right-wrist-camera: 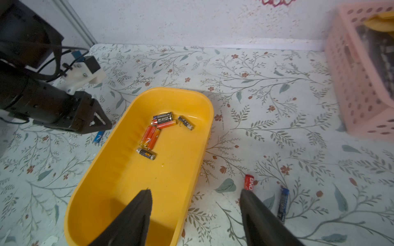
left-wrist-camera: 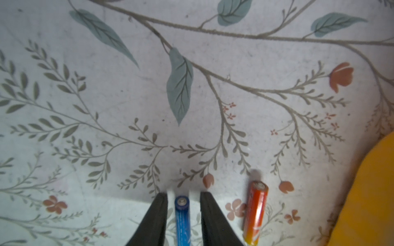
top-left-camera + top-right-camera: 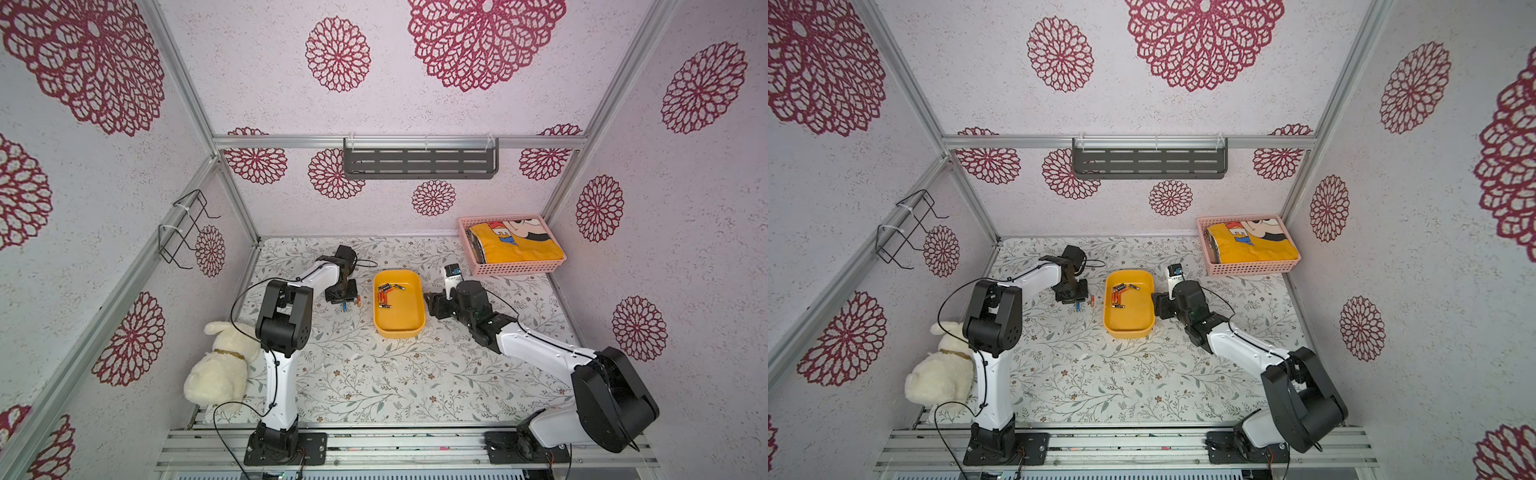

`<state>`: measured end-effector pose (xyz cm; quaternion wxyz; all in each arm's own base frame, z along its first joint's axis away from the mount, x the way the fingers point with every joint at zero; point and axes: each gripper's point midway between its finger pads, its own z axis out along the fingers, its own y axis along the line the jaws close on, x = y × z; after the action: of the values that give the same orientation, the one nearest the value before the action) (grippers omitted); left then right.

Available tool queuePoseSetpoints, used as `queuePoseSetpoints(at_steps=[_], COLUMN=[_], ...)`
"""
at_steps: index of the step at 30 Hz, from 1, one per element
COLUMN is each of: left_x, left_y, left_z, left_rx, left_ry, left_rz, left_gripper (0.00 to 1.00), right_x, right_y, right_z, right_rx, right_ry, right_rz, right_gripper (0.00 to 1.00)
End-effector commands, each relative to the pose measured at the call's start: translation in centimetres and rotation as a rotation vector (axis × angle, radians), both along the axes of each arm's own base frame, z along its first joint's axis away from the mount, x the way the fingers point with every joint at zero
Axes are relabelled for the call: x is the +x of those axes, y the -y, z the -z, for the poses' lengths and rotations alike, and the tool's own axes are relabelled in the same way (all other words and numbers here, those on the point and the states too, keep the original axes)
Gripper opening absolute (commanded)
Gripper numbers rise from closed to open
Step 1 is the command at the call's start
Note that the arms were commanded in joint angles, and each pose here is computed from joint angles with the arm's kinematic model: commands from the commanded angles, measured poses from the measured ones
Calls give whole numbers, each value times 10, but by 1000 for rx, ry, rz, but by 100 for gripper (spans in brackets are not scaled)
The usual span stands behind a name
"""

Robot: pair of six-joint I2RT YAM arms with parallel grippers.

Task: Take the batteries out of the storage box
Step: Place the battery at the center of the board.

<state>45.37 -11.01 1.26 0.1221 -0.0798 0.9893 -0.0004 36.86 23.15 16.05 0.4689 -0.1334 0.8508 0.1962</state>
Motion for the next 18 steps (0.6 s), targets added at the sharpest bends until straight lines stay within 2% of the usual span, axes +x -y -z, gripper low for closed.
queuePoseSetpoints(at_steps=[1,4,8,9,10,12,14,18], left_x=[7,10,10,9,6,-1,-11,-37], left_y=[1,2,4,3,1,0,5,10], left_z=[-14,-39,-85,-91,-117,-138,-156,-162], left_rx=[5,-9,-45,-49,-63,-91,-157,-270], left_ry=[30,78,176,191,249,319,419,547], left_rz=[3,-4,-17,-23,-32,-39,-20,0], left_gripper=[31,33,39,39,39,40,44,50], right_x=[-3,2,18,21,23,30,34,40], right_y=[-37,-57,-77,-82,-87,-96,-105,-118], right_z=[-18,-12,14,19,24,34,45,69], right_rx=[7,-55,-162,-184,-204,-245,-287,-360], right_ry=[-2,-44,-113,-119,-124,-123,-138,-151], right_rz=[-174,-239,-308,-329,-356,-400,-454,-539], right_gripper=[69,64,49,48,46,43,43,42])
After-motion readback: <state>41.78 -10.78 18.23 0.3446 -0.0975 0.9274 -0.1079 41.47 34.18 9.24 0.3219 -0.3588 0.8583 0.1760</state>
